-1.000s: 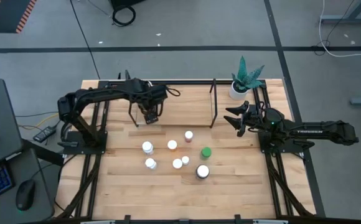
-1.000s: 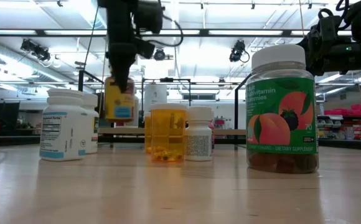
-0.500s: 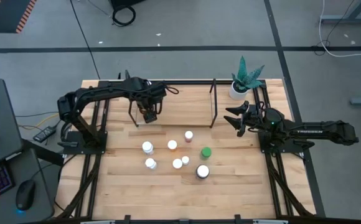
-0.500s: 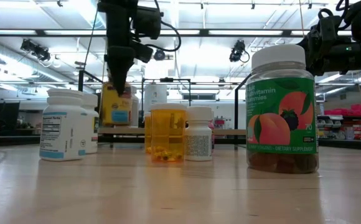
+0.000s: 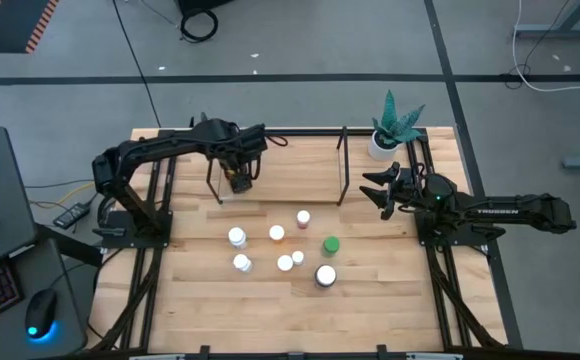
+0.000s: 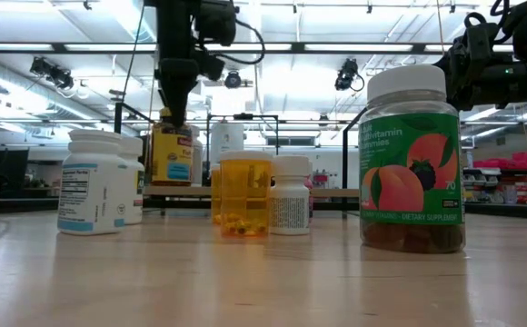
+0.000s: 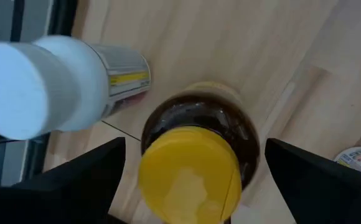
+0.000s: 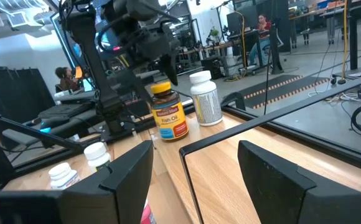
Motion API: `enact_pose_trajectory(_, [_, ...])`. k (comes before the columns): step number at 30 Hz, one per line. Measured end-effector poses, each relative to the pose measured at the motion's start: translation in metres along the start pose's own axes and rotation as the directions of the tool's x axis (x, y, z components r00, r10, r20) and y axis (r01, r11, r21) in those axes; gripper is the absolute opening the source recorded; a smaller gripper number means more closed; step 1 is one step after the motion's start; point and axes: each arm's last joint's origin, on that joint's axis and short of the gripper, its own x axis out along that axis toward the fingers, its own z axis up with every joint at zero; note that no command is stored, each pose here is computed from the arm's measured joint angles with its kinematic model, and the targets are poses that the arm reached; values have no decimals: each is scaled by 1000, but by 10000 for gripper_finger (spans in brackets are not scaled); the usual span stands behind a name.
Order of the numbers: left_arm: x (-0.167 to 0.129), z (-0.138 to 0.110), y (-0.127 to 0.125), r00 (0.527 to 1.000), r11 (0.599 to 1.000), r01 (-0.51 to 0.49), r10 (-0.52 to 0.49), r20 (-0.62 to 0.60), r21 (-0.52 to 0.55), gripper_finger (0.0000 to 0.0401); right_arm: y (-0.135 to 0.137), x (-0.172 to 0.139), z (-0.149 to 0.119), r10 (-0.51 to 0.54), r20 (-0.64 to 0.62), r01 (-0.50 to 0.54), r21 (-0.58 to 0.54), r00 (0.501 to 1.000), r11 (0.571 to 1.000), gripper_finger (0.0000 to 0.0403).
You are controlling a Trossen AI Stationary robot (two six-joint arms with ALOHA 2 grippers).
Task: Pick and place medicine bottles onto shelf by color
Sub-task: Put the yellow pill bottle on the shelf, then put the white green pill bottle on the shelf
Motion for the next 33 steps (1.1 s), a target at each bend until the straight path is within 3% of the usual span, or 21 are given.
enact_pose_trajectory(8, [-35, 9, -15, 994, 997, -43, 37, 101, 58, 389, 0, 0, 0, 0, 0, 0, 0, 1000, 1000, 243])
enact_pose_trajectory(13, [-53, 10, -49, 983, 988, -8, -19, 181, 152, 389, 0, 0, 0, 0, 0, 0, 0, 1000, 1000, 243])
enact_pose_trajectory(19, [-62, 3, -88, 971, 979, 96, -132, 199, 181, 388, 0, 0, 0, 0, 0, 0, 0, 1000, 1000, 243])
enact_pose_trajectory(27, [-49, -34, -147, 978, 963, 131, -164, 128, 237, 362, 0, 0, 0, 0, 0, 0, 0, 1000, 1000, 243])
enact_pose_trajectory(33, [-40, -74, -173, 980, 967, 138, -164, 109, 213, 339, 0, 0, 0, 0, 0, 0, 0, 1000, 1000, 243])
